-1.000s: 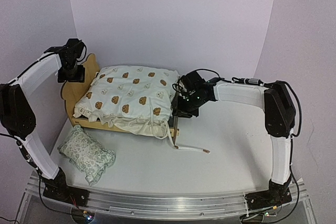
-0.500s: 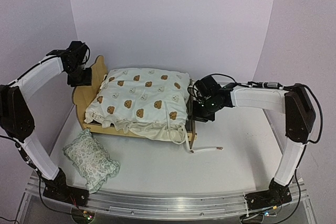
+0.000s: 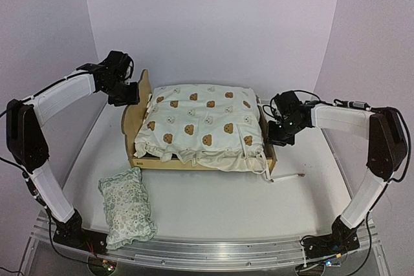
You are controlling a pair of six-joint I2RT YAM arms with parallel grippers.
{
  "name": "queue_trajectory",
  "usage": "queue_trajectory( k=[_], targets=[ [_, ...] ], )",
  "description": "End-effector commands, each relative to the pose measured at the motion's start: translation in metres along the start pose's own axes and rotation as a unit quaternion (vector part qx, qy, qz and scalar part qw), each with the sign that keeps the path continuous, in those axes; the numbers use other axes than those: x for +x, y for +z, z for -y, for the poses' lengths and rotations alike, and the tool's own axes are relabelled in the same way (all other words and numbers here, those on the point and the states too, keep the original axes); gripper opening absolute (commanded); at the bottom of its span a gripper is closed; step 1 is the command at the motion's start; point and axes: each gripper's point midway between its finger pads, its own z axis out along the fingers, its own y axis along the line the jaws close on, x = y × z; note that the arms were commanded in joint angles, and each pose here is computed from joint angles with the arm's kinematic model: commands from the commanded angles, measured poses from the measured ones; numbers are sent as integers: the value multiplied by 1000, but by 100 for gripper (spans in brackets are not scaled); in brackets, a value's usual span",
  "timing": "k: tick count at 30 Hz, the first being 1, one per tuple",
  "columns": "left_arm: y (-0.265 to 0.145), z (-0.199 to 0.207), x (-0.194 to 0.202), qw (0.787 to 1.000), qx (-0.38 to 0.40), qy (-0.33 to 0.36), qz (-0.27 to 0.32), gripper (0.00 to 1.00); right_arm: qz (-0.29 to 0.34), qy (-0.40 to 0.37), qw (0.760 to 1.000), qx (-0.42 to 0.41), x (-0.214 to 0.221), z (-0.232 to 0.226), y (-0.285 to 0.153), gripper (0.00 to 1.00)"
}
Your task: Set up the pet bed
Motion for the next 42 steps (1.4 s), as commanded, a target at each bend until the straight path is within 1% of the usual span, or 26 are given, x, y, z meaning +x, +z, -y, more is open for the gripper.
queue_trajectory(
  k=[1, 7, 11, 13, 16, 18, 21, 24, 26, 27, 30, 31, 34, 36, 39, 42],
  targets=[
    [22, 16, -23, 999, 30, 6, 31, 41, -6, 13, 1000, 3, 5, 7, -11, 6],
    [41, 35, -45, 997, 58, 20, 45, 40, 4, 2, 1000, 1, -3, 4, -18, 9],
    [38, 41, -49, 996, 70, 20, 48, 40, 29, -14, 999, 9, -21, 1, -36, 14],
    [32, 38, -49, 996, 66, 21, 52, 41, 46, -24, 998, 20, -33, 1, -50, 22],
    [15, 30, -51, 996, 49, 25, 65, 46, 70, -42, 996, 24, -48, -2, -73, 43],
    [3, 24, -52, 996, 38, 29, 72, 54, 85, -54, 995, 14, -57, -8, -88, 52],
    [-19, 14, -56, 995, 19, 31, 90, 69, 94, -77, 992, -36, -66, -31, -107, 60],
    [-45, 1, -60, 994, -7, 21, 105, 83, 94, -116, 984, -96, -65, -69, -122, 68],
    [-62, -12, -54, 994, -30, 5, 104, 98, 100, -164, 974, -117, -61, -98, -129, 73],
    [-74, -20, -49, 994, -44, -5, 103, 99, 101, -190, 968, -126, -56, -113, -130, 75],
    [-91, -45, -14, 992, -92, -28, 77, 100, 98, -242, 952, -158, -40, -157, -133, 79],
    [-94, -51, 2, 992, -104, -32, 62, 100, 92, -254, 947, -171, -33, -170, -133, 80],
    [-105, -62, 33, 991, -116, -45, 42, 100, 69, -284, 933, -212, -7, -207, -129, 81],
    [-111, -65, 47, 992, -113, -48, 33, 100, 43, -314, 914, -251, 30, -239, -129, 80],
    [-125, -69, 52, 992, -106, -55, 44, 100, 7, -364, 884, -292, 95, -279, -124, 80],
    [-135, -71, 52, 991, -102, -59, 56, 99, -16, -414, 851, -323, 164, -310, -120, 76]
  ],
)
